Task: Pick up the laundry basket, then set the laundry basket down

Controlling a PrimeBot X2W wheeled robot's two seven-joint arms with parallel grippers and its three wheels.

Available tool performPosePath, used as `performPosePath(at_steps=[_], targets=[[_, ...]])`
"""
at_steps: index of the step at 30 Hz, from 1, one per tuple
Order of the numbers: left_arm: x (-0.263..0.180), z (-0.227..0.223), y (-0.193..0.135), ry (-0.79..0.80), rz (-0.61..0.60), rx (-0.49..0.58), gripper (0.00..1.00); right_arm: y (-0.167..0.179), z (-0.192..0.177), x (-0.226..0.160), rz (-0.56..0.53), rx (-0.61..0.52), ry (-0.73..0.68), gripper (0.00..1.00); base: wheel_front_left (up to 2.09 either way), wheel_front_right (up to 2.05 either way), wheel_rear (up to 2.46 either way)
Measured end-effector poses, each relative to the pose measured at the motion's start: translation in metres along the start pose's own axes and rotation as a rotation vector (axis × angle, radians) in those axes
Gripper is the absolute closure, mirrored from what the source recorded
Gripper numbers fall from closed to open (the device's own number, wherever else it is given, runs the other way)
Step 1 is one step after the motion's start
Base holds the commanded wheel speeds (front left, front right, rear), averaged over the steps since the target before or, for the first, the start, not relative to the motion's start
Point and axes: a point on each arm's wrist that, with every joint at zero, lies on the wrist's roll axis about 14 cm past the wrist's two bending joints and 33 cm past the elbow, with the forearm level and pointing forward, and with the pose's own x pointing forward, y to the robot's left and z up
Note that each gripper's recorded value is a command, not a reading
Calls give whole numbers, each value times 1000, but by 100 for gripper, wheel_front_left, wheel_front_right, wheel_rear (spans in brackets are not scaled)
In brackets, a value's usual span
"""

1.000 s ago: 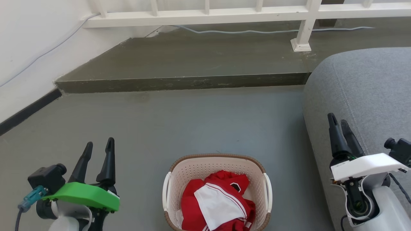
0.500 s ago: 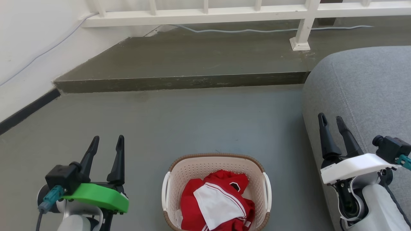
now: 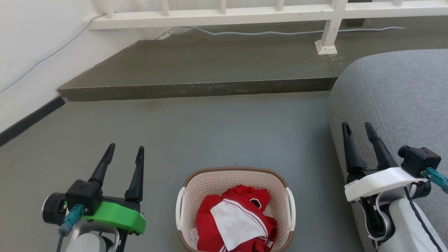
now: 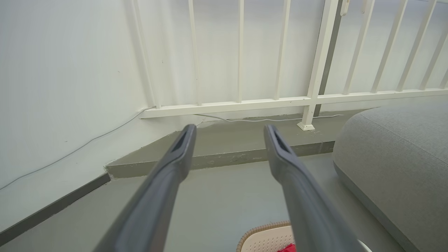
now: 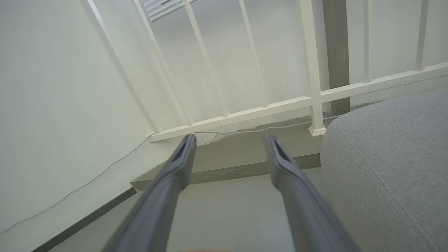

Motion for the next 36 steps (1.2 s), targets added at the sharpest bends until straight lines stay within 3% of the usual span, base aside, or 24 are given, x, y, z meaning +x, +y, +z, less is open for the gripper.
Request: performPosePath(at_steps=[36], targets=[[4, -17, 5, 41, 31, -30, 0, -13, -22, -2, -42, -44, 67, 0, 0, 0, 0]])
